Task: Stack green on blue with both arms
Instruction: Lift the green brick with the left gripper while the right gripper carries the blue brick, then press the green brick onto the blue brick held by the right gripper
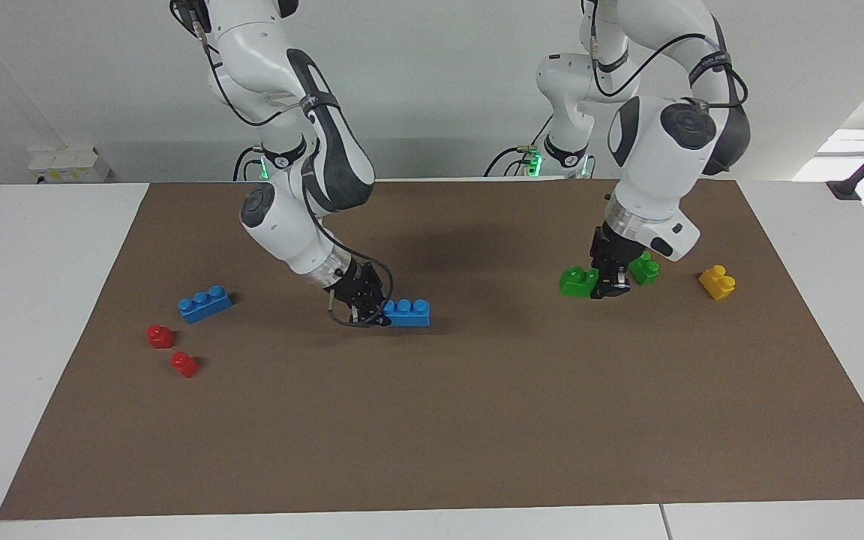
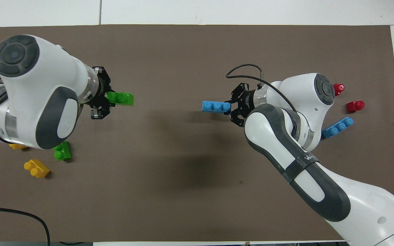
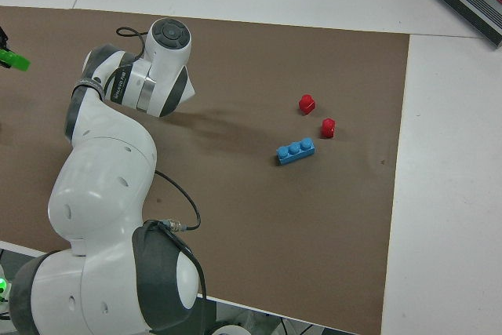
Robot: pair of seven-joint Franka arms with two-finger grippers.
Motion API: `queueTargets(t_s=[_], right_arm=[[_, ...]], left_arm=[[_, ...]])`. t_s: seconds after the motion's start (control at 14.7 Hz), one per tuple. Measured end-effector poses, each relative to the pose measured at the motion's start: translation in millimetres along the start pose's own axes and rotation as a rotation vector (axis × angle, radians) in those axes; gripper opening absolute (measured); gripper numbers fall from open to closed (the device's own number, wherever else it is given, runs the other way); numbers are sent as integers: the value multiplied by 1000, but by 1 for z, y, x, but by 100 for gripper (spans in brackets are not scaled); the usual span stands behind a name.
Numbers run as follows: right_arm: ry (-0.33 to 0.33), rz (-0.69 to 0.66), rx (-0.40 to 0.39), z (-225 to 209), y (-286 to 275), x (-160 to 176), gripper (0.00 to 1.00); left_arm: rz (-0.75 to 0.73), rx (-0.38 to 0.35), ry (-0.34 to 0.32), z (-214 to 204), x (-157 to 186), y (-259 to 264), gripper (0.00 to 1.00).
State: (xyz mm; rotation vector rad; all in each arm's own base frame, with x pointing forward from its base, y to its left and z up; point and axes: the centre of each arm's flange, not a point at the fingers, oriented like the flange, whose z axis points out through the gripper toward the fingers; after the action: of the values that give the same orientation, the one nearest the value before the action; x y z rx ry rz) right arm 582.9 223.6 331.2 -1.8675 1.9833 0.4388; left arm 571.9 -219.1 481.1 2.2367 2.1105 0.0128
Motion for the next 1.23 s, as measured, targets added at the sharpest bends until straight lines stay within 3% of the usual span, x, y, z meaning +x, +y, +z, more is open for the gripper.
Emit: queueTargets(t_s=[0.48,1.23], right_arm=[[31,-47,-5,26,22,3,34],[60,-115,0,50,37,7,34]], left_arm=[[-66,-1,-6,3,-108,-47,34],[-71,-48,21,47,-179,-78,34]])
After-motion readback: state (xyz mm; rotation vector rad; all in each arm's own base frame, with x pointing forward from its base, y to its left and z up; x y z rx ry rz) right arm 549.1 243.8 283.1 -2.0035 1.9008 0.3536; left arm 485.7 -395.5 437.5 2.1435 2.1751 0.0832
